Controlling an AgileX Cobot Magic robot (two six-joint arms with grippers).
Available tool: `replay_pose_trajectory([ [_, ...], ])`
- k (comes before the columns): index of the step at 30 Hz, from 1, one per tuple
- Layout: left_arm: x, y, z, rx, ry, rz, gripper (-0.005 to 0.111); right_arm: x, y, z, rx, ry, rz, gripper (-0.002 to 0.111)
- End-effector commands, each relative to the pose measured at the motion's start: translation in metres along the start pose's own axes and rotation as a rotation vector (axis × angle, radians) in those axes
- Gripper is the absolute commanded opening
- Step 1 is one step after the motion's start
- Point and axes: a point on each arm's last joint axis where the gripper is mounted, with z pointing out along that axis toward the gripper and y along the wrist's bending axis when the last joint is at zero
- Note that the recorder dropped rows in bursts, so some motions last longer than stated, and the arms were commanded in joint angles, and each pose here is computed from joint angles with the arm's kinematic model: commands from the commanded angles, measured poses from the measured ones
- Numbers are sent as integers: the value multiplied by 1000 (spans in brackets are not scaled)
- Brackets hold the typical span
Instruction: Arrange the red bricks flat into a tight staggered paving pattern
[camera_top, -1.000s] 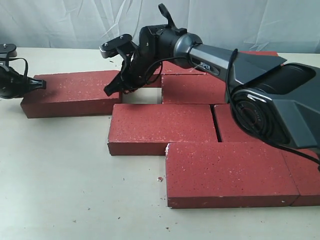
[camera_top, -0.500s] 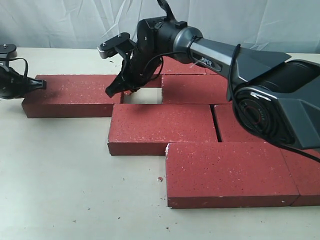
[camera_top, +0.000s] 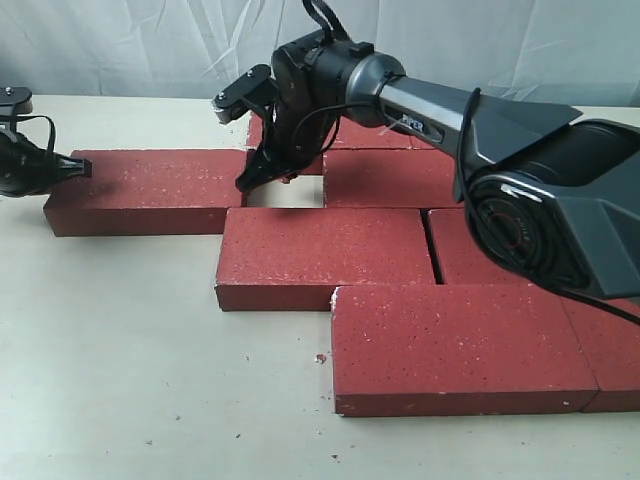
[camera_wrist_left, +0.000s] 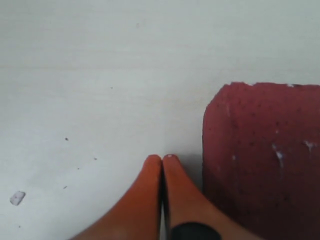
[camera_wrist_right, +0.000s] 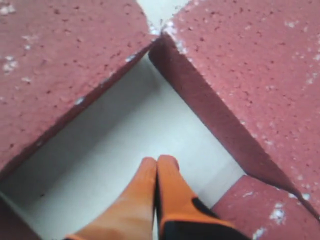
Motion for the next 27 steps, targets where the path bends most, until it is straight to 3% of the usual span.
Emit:
replay_pose_trajectory([
  [1,-5,-2,-3,-4,-24,-13,0,-4,-7,-8,36,-28,13,-1],
  [11,-4,-26,-1,29,-19,36,0,-6,-13,-11,94,-45,-29,-1],
  [17,-4,-28,0,30,-20,44,0,-8,-18,-29,130,-24,-49,-1],
  [27,-3,-43,1,50,-19,73,0,6,-34,-70,266,199,-79,-1],
])
